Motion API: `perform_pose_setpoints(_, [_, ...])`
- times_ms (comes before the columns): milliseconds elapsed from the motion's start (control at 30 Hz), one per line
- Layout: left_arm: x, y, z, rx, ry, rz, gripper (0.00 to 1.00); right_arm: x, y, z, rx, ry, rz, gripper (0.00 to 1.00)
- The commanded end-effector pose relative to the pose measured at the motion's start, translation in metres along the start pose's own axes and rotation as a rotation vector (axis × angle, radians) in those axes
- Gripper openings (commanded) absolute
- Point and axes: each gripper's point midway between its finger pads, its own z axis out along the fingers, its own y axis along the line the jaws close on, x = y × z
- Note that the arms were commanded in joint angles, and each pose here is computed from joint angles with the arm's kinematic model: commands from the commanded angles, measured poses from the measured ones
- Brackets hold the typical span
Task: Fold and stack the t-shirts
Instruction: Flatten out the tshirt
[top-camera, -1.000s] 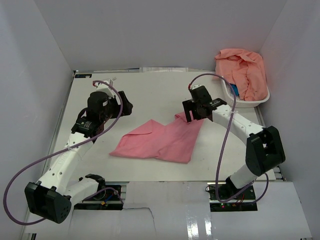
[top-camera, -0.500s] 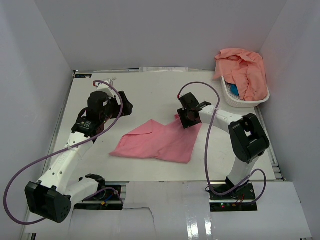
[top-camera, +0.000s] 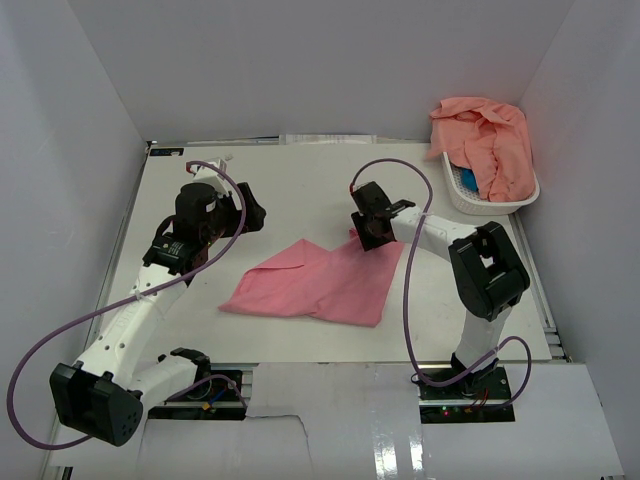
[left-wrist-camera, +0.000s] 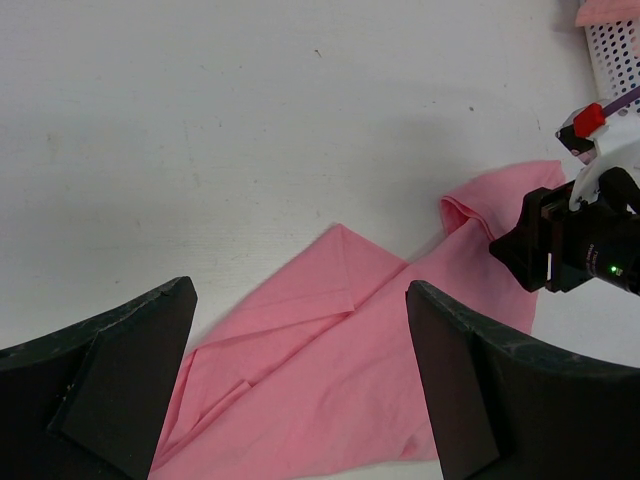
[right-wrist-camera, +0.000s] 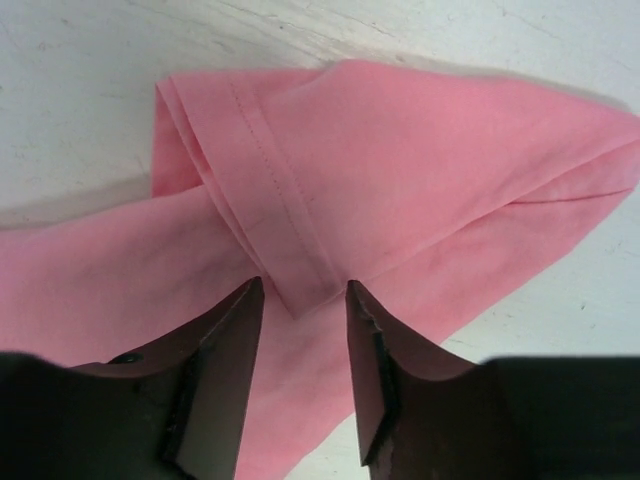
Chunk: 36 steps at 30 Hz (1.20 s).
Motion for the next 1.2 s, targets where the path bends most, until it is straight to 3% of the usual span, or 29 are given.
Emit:
perform_pose_setpoints(0, [-0.013,-0.005,-0.008,0.022,-0.031,0.006,0.98,-0.021,-0.002,-0.005,0.028,-0.058,0.019,0.44])
perform_pose_setpoints(33, [-0.013,-0.005,-0.008,0.021,-0.033,0.006,0.98,-0.022,-0.002,-0.005,0.028,-0.056,0.019,0.37])
perform_pose_setpoints(367, [-0.011,-0.004,-0.007,0.016,-0.027,0.009,0.98,-0.019,0.005,0.01,0.014,-0.007,0.017,0.34])
perform_pose_setpoints(500, [-0.012,-0.004,-0.008,0.013,-0.03,0.007,0.98,-0.021,0.008,0.007,0.0,0.003,0.02,0.39])
perform_pose_setpoints(567, [-0.012,-0.004,-0.008,0.012,-0.028,0.007,0.98,-0.022,0.009,0.007,0.001,0.001,0.019,0.28])
perform_pose_setpoints(600, [-0.012,-0.004,-0.008,0.014,-0.028,0.007,0.98,-0.023,0.008,0.008,0.003,0.001,0.021,0.12])
perform_pose_setpoints(733, [-0.011,-0.004,-0.007,0.012,-0.025,0.009,0.98,-0.037,0.008,0.001,0.001,-0.012,0.026,0.08])
perform_pose_setpoints(900, [-0.009,-0.002,-0.005,0.004,-0.017,0.008,0.98,-0.094,0.023,-0.055,-0.143,-0.153,0.052,0.08])
perform_pose_setpoints(1000, [-0.006,-0.002,-0.001,0.003,0.001,0.011,0.98,-0.137,0.025,-0.117,-0.23,-0.308,0.069,0.08])
perform_pose_setpoints(1167, [0.006,-0.001,0.011,0.003,0.059,0.022,0.98,-0.167,-0.016,-0.214,-0.183,-0.529,0.141,0.08])
